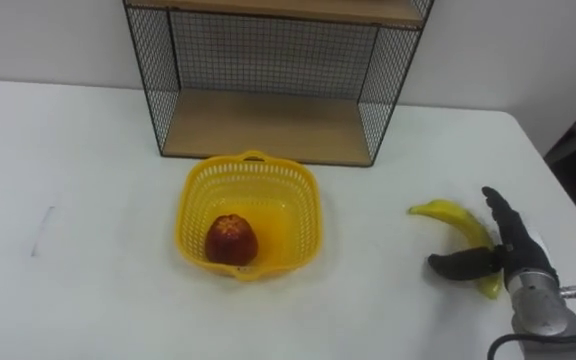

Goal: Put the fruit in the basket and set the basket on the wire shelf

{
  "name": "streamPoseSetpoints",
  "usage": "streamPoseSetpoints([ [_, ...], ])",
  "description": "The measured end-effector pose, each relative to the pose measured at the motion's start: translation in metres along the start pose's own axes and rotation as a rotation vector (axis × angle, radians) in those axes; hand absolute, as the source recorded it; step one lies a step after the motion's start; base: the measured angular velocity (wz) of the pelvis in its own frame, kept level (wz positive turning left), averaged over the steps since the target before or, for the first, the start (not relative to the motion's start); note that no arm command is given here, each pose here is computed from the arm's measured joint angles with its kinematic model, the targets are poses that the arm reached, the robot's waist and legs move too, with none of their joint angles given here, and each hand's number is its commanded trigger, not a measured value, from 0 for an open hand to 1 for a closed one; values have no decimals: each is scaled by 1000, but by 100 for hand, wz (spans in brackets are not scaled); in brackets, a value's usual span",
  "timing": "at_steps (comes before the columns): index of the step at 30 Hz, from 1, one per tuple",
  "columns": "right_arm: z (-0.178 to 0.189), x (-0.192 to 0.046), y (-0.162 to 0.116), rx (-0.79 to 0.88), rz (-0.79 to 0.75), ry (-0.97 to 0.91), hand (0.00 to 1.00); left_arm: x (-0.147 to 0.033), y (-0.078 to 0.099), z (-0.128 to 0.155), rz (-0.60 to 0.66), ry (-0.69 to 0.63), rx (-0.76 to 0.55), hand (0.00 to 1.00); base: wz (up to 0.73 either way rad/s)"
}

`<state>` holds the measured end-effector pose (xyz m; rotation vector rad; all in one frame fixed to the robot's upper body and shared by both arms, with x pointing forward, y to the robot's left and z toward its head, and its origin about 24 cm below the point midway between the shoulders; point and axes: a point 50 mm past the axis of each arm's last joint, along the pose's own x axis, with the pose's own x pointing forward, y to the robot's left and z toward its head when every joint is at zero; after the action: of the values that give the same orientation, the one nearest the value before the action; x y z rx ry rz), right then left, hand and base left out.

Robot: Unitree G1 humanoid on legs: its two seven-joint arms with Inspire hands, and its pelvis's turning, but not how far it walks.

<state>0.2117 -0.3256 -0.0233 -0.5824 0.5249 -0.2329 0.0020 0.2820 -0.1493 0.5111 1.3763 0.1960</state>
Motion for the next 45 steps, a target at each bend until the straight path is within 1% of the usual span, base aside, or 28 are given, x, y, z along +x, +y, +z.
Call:
streamPoseSetpoints([
  [14,-19,6,5,3,47,103,0,-1,-3,-5,-26,35,13,0,1],
  [15,-20,6,5,-2,53,108,11,-1,-3,-5,-30,39,13,0,0],
  [16,-22,5,6,-2,58,119,61,-1,-3,-6,-32,43,13,0,5],
  [17,-23,5,6,-2,62,122,86,-1,-3,-6,-33,45,13,0,6],
  [18,-23,5,6,-1,66,127,100,-1,-3,-6,-39,45,13,0,6],
  [30,-28,6,-9,-62,-33,154,100,1,-2,0,-39,41,40,0,6],
  [38,-25,7,-18,-107,-60,160,100,2,-3,7,-42,24,67,0,2],
  [45,-24,8,-17,-76,-59,161,100,2,-5,10,-43,12,84,0,-2],
])
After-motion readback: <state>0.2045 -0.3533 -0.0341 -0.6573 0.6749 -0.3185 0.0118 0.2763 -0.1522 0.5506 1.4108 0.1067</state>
